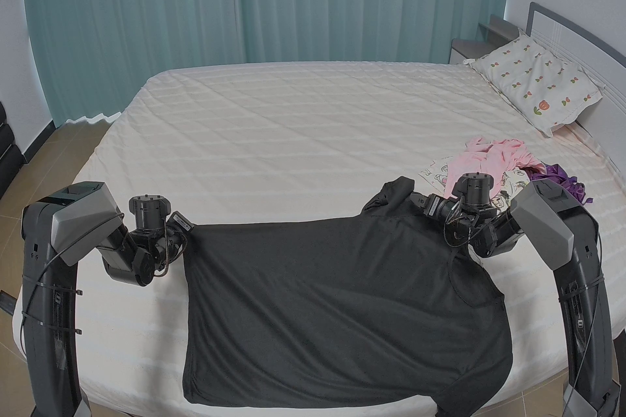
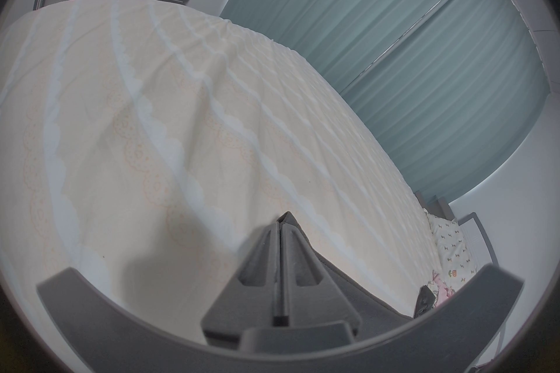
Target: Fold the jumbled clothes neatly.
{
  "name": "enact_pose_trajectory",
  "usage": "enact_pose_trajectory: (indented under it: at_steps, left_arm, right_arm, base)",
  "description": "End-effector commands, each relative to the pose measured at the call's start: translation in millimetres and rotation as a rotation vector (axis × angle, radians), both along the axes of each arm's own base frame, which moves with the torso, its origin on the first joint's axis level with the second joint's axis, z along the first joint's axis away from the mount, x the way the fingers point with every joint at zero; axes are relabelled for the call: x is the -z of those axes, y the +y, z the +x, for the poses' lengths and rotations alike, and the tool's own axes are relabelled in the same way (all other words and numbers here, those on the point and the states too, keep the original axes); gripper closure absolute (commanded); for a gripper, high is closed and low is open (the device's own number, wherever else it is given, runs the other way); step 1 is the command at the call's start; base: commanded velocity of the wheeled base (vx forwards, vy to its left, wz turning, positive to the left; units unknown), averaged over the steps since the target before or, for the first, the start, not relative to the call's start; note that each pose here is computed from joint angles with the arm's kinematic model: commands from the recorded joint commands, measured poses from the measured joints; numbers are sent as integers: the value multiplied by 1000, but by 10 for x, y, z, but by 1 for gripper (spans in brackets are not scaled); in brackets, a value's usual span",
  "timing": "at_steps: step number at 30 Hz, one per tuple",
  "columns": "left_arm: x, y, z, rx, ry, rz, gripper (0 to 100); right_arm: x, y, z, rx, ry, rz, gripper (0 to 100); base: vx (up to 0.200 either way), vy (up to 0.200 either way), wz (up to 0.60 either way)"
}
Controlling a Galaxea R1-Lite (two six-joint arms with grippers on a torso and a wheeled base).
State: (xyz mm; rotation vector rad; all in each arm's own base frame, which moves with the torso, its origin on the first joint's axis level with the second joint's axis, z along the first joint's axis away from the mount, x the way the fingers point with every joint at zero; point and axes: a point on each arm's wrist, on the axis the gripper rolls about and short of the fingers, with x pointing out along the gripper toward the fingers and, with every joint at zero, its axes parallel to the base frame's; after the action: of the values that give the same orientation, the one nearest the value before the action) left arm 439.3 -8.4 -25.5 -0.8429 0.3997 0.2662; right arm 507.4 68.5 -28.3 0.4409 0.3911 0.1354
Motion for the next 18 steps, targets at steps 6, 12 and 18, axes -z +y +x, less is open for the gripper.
enact_pose_trajectory:
  at_steps: [6, 12, 18]
  left_arm:
    - [35, -3, 3, -1, 6, 0, 100]
    - [33, 17, 13, -5, 3, 2, 100]
    - [33, 17, 13, -5, 3, 2, 100]
  right_arm:
    - [138, -121, 60, 34, 18, 4, 100]
    - [88, -312, 27, 96, 28, -1, 100]
    - [-3, -415, -6, 136, 36, 51, 100]
  base:
    - [0, 0, 0]
    - [0, 0, 0]
    - [0, 0, 0]
